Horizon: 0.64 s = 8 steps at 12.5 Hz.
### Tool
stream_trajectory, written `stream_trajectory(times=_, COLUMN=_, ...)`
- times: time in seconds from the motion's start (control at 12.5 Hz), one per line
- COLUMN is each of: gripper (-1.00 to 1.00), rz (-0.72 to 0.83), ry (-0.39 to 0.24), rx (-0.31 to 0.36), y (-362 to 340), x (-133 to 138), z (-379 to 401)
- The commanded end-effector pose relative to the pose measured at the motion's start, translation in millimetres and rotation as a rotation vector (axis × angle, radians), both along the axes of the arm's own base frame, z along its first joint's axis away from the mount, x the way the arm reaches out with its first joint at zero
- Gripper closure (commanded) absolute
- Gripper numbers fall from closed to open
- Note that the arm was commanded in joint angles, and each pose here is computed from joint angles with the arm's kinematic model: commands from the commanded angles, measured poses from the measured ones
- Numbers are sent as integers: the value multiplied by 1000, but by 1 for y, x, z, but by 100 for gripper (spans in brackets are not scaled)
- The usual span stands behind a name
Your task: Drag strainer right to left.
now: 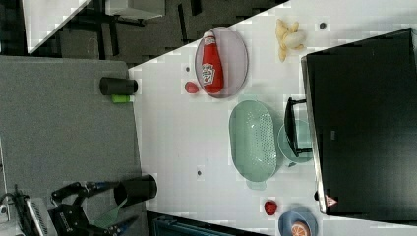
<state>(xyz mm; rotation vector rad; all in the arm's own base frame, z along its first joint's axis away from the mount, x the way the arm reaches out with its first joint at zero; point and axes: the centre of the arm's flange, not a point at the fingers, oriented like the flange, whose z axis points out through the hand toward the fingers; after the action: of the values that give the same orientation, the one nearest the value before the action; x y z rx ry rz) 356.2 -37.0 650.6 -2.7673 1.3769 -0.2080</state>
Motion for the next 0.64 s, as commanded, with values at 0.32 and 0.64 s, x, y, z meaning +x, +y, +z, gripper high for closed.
stream_trajectory(times=0.32, gripper=-100, rz=-126, ry=203, rx=5, y=23, x=72, z=-225)
stream_trajectory(times=0.64, gripper=-100, rz=-346, ry=155, rx=14, y=33, x=96, z=-315)
